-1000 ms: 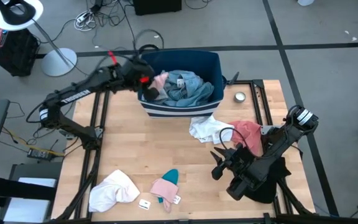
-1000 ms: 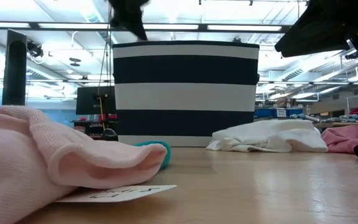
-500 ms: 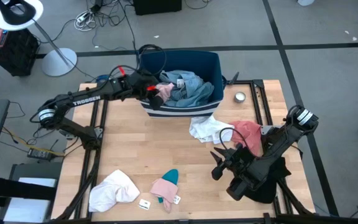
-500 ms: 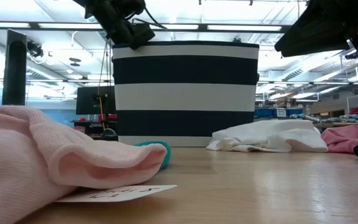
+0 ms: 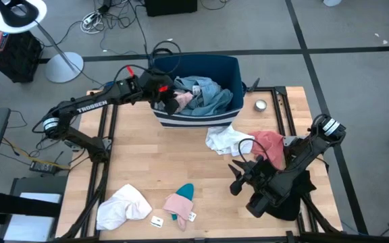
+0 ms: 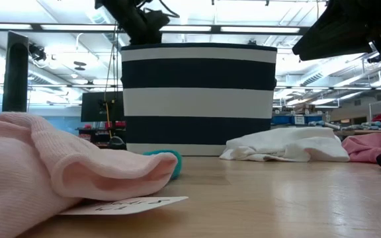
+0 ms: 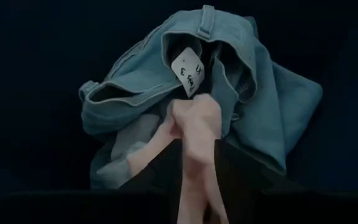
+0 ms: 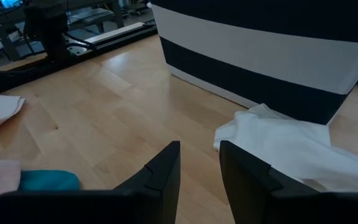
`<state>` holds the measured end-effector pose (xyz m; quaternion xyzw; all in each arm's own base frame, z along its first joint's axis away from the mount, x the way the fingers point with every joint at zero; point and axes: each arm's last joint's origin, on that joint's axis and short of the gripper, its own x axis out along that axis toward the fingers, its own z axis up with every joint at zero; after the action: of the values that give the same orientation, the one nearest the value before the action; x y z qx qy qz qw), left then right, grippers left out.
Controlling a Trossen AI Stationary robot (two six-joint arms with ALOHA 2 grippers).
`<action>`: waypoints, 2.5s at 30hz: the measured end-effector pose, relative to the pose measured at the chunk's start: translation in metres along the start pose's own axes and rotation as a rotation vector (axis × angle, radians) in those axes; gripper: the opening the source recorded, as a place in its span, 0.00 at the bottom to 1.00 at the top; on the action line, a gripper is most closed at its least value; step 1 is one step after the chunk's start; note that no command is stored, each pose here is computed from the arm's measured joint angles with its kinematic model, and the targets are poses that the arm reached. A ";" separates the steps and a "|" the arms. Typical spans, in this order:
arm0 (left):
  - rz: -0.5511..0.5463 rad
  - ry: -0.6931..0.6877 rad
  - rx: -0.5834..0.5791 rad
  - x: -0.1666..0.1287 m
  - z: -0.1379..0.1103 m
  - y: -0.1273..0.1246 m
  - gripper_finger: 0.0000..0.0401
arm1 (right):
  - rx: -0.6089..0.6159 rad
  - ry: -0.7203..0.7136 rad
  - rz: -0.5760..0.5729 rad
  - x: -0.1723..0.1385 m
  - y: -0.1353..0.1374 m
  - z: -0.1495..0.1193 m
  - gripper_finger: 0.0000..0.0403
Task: Sort clothes
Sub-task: Put the white shirt into the blue laundry bin
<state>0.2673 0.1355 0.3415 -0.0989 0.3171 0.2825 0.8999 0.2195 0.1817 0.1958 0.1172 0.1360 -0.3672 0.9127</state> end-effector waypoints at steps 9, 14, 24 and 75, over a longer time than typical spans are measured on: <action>0.002 0.097 -0.014 -0.035 0.014 -0.004 0.25 | -0.006 0.000 0.000 0.000 0.000 0.000 0.28; -0.057 0.049 0.055 -0.065 0.011 -0.018 0.25 | -0.006 0.000 0.000 0.000 0.000 0.000 0.28; -0.272 -0.143 0.127 -0.121 -0.053 -0.043 0.25 | -0.005 0.022 0.000 0.000 0.000 -0.001 0.28; -0.730 -0.418 0.122 -0.075 -0.263 -0.022 0.25 | -0.042 0.586 -0.320 0.170 -0.069 0.060 0.72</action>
<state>0.0972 -0.0099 0.1835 -0.0920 0.0880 -0.0598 0.9901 0.2984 0.0058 0.1869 0.1759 0.4169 -0.4537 0.7678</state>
